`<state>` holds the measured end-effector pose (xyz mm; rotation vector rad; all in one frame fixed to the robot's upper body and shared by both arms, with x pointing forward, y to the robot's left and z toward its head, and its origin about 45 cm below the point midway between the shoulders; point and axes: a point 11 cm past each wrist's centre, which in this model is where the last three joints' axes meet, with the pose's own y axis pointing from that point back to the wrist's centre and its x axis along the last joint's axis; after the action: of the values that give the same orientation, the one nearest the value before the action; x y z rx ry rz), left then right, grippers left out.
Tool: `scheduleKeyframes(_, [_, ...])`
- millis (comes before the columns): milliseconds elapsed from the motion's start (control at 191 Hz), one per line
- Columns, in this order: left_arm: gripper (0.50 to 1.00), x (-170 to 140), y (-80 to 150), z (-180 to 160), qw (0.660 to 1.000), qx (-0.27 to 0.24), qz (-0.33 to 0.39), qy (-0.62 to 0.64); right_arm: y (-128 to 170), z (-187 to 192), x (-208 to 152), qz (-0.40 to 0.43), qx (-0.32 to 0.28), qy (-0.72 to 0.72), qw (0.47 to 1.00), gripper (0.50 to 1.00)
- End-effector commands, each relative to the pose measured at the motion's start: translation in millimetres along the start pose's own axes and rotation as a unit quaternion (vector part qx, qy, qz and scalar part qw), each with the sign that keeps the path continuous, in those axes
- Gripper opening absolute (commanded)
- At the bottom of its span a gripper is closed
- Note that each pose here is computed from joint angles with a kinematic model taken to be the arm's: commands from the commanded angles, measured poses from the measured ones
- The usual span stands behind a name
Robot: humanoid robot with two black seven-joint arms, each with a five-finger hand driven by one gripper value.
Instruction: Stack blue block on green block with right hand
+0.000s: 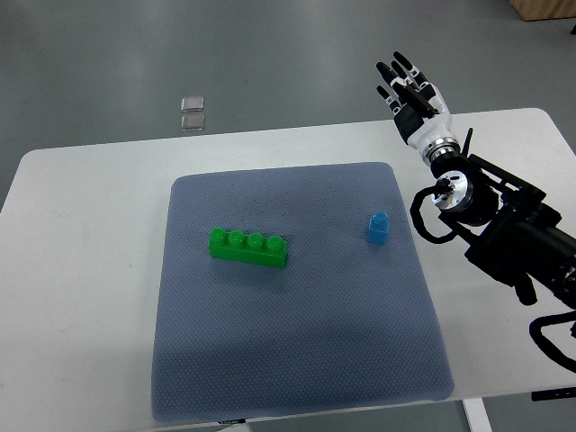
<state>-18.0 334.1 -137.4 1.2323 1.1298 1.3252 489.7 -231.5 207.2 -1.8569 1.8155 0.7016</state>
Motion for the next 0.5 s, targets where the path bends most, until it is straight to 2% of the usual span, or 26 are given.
scheduleKeyframes(0, [1.000,-0.6,0.0,0.3,1.000,0.000,-0.001,0.000,0.0,-0.2,0.9,0.001,0.000,0.001,1.000,0.917])
scheduleKeyframes(493, [1.000,-0.1,0.0,-0.7,1.000,0.001,0.000,0.000,-0.4,-1.7,0.8,0.001,0.002,0.001,1.000,0.917])
